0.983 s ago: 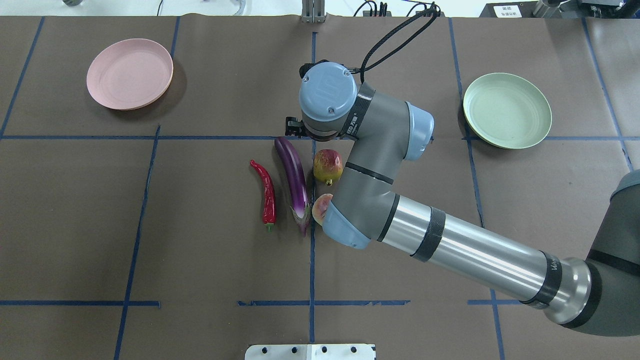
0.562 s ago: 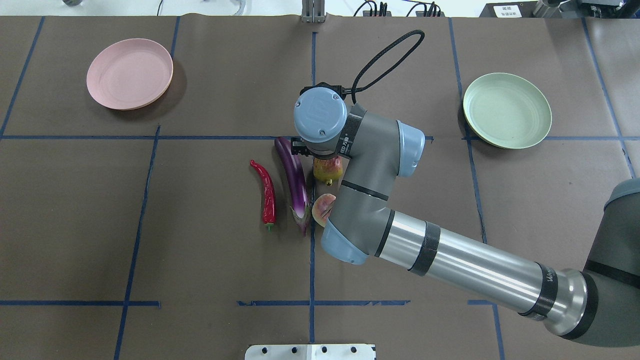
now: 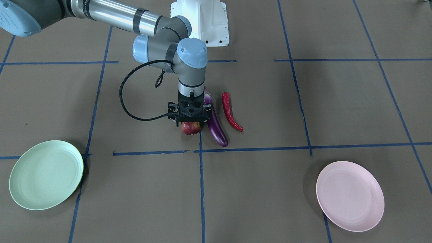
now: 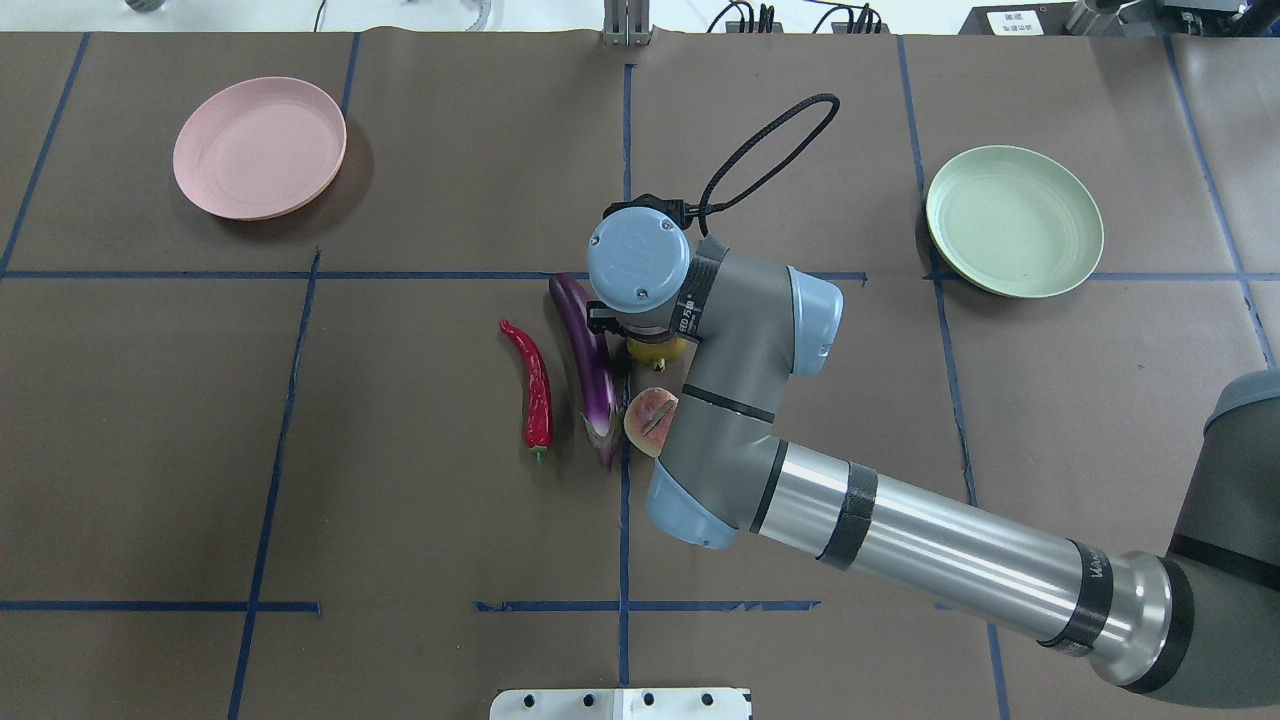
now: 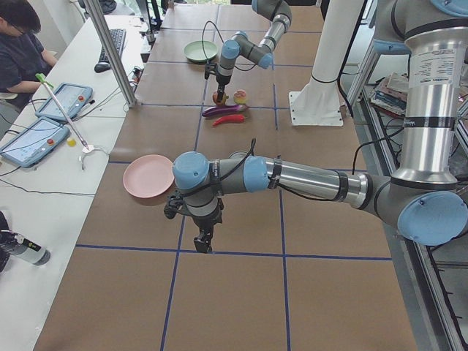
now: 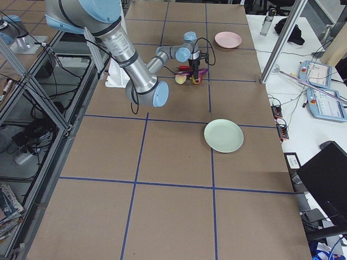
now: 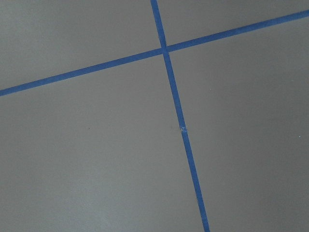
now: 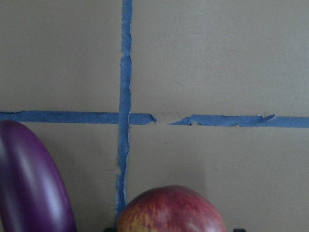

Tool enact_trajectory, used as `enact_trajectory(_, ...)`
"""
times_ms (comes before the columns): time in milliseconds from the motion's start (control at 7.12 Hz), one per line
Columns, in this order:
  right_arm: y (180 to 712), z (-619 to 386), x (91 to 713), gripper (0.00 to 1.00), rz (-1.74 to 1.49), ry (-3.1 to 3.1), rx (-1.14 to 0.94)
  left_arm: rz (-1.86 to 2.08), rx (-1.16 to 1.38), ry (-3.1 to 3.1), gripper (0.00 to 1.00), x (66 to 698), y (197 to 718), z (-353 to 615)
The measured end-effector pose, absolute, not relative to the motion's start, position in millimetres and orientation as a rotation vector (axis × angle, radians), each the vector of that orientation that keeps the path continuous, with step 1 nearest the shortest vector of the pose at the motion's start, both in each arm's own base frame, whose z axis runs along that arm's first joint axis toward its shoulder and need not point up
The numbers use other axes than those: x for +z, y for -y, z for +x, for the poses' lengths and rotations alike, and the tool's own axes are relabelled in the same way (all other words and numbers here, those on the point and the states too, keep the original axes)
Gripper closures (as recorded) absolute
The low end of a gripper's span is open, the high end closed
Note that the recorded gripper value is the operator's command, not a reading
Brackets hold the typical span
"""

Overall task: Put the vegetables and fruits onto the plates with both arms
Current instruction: 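Carry the pear with the right gripper onto the green plate and release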

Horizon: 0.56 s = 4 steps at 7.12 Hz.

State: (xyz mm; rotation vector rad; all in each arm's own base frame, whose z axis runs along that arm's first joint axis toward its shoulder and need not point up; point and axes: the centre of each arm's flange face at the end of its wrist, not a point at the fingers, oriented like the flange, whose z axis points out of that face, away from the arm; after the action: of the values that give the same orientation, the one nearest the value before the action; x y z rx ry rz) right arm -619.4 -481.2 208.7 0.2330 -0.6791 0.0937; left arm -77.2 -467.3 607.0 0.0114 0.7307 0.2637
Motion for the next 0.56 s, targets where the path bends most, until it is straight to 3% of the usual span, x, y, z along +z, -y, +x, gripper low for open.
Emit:
enact_trajectory(281,497,-603,207,0.84,0.247,0.686,0.106,0.009,0.270,-0.731,0.00,607,468,-74)
enact_trajectory(562,552,-538,227,0.83,0.263,0.686,0.098,-0.007,0.281,-0.733,0.00,612,469,-67)
